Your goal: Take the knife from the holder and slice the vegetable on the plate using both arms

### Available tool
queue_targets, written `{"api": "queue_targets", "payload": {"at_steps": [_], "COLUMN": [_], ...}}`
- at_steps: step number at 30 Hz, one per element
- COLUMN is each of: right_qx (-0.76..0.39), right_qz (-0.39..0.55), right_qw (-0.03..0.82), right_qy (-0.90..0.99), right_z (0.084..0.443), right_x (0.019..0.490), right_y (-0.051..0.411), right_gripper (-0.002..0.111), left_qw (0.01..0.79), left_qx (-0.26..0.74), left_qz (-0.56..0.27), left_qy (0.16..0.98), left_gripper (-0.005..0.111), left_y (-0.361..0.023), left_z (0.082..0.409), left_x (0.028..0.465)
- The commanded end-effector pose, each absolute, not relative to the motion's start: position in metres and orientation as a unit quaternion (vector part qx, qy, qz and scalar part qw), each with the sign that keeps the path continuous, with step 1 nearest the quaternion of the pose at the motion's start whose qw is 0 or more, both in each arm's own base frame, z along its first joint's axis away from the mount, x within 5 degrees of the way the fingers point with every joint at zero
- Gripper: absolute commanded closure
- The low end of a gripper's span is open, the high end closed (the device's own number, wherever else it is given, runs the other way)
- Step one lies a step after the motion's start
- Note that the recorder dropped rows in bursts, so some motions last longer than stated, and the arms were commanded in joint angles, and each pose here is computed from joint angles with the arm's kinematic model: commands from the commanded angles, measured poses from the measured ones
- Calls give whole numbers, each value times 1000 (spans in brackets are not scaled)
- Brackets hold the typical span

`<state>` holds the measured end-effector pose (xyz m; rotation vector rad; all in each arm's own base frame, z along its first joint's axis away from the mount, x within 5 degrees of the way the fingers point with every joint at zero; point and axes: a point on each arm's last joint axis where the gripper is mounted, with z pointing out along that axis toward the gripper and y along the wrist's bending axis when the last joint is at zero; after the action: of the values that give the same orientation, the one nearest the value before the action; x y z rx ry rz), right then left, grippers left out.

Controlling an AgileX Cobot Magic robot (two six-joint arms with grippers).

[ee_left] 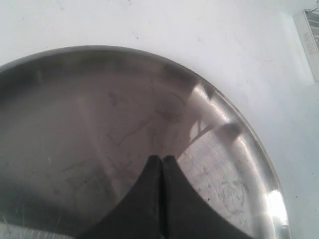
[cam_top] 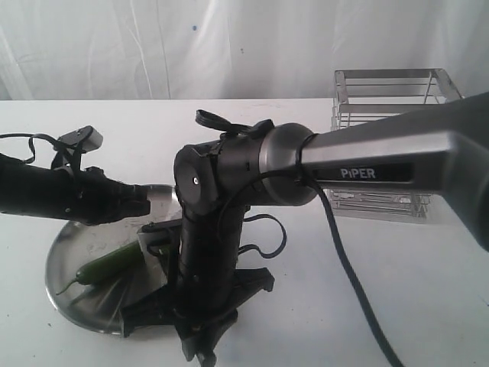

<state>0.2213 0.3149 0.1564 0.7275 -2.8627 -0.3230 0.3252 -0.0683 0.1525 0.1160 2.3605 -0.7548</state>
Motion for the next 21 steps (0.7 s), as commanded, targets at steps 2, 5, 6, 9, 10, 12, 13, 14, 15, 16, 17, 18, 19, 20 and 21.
{"api": "queue_targets", "payload": {"at_steps": [2,5,6,9,10,12,13,14,15,16,17,18,19,20,21], "right_qx": [259,262,263,258,257,251,242,236,238,237,238,237,233,226,220], "right_qz": [-122,-128,-130,-131,-132,-133,-139,-147,-160,-165,-177,-180,-184,-193,-200], "right_qw": [78,66,62,55,55,54,56,56,50,48,32,27,23,18,16], "right_qy": [-955,-954,-954,-955,-956,-957,-959,-959,-957,-956,-954,-954,-955,-955,-955], "right_z": [164,169,171,173,173,173,174,175,179,181,185,187,190,194,196], "right_x": [226,230,232,238,239,243,246,248,251,253,258,261,265,270,275], "right_y": [317,320,320,319,318,316,314,314,316,316,318,318,318,317,315], "right_gripper": [108,108,108,108,108,108,108,108,108,108,108,108,108,108,108], "left_qw": [347,359,363,373,378,386,391,394,398,401,403,404,403,403,403], "left_qx": [38,35,38,47,48,50,52,53,55,56,58,58,56,52,52], "left_qz": [-284,-272,-270,-267,-267,-267,-267,-267,-267,-268,-271,-274,-275,-276,-276], "left_qy": [893,892,891,887,885,882,879,878,876,874,872,871,871,871,871], "left_gripper": [107,107,107,107,107,107,107,107,107,107,107,107,107,107,107], "left_y": [-68,-65,-65,-65,-65,-65,-65,-65,-65,-65,-65,-66,-66,-66,-66], "left_z": [167,174,177,185,188,194,198,200,203,206,208,208,208,208,208], "left_x": [324,323,323,321,320,319,318,318,317,316,315,315,315,315,315]}}
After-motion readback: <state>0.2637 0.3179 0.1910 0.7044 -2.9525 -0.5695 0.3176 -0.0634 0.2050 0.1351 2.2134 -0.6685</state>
